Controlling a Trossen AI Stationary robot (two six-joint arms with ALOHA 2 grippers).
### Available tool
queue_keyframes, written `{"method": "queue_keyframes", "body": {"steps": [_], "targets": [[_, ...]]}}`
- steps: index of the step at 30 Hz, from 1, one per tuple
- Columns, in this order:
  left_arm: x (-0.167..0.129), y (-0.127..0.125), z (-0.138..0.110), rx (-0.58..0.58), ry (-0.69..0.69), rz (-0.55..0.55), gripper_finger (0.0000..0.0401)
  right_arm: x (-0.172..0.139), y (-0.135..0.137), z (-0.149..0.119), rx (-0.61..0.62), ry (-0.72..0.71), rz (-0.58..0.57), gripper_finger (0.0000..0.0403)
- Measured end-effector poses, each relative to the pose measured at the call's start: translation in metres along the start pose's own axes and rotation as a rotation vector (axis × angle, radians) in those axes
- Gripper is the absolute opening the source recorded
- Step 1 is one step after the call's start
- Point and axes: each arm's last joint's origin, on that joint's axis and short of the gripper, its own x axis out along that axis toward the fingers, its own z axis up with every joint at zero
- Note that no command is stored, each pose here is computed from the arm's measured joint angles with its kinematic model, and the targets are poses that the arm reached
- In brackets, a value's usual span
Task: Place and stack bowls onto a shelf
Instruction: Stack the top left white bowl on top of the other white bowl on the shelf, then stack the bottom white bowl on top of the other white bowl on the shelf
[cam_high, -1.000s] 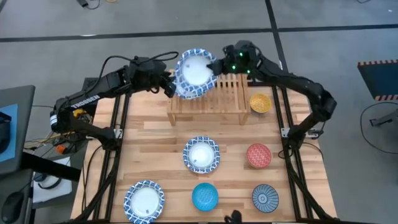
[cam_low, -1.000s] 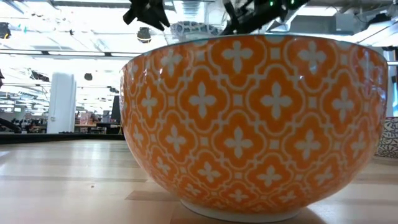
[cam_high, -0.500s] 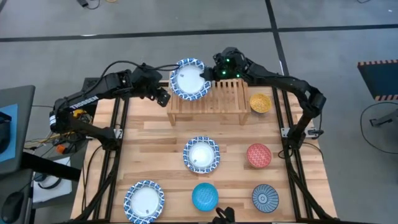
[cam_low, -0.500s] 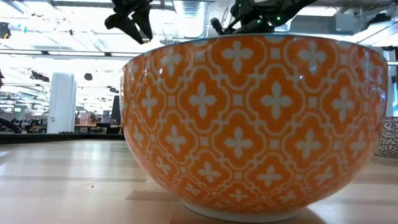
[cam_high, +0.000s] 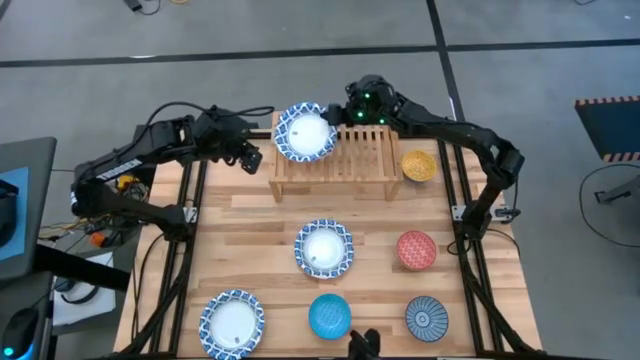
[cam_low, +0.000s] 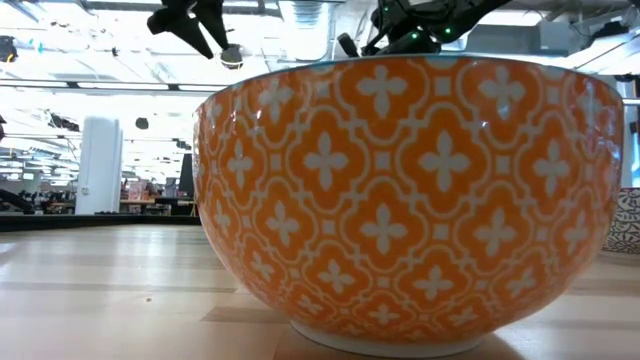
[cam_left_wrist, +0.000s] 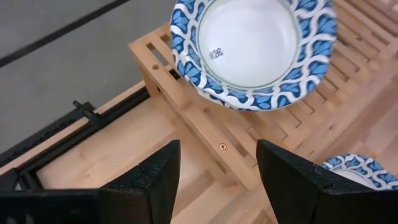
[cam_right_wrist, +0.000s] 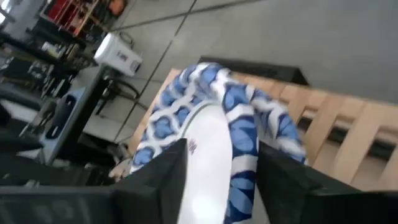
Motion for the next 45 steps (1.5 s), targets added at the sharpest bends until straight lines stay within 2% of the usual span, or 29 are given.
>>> {"method": "queue_keyframes", "body": {"steps": [4,7,13,16,19,24,28,30,35,42,45], "targets": [[-0.009,0.001,-0.002,-0.012,-0.024,-0.011,0.0195,-0.004,0.002,0.003,-0.011,-0.054,-0.031,0.0233],[-0.016,0.002,-0.005,-0.022,-0.025,-0.015,0.0195,-0.012,0.008,0.003,-0.043,-0.087,-0.068,0.0231],[-0.026,0.001,-0.02,-0.012,0.03,0.054,0.0195,-0.024,0.02,-0.007,-0.157,-0.091,-0.157,0.0218],[-0.02,-0.007,-0.034,0.033,0.082,0.026,0.0194,-0.028,0.031,-0.016,-0.224,-0.058,-0.145,0.0217],[-0.007,-0.02,-0.059,0.086,0.207,-0.049,0.019,-0.041,0.047,-0.023,-0.301,-0.046,-0.104,0.0216],[0.012,-0.039,-0.117,0.162,0.492,-0.175,0.0172,-0.077,0.069,-0.029,-0.388,-0.03,-0.054,0.0216],[0.015,-0.054,-0.165,0.265,0.709,-0.348,0.0156,-0.11,0.072,-0.028,-0.423,-0.009,-0.067,0.0216],[0.018,-0.06,-0.189,0.324,0.775,-0.433,0.015,-0.124,0.069,-0.024,-0.424,-0.012,-0.081,0.0216],[0.024,-0.073,-0.233,0.404,0.77,-0.596,0.0138,-0.152,0.064,-0.016,-0.413,-0.034,-0.11,0.0216],[0.035,-0.067,-0.264,0.408,0.755,-0.577,0.0135,-0.164,0.06,-0.02,-0.412,-0.003,-0.157,0.0216],[0.037,-0.068,-0.276,0.389,0.788,-0.645,0.0135,-0.164,0.06,-0.025,-0.418,0.037,-0.176,0.0216]]}}
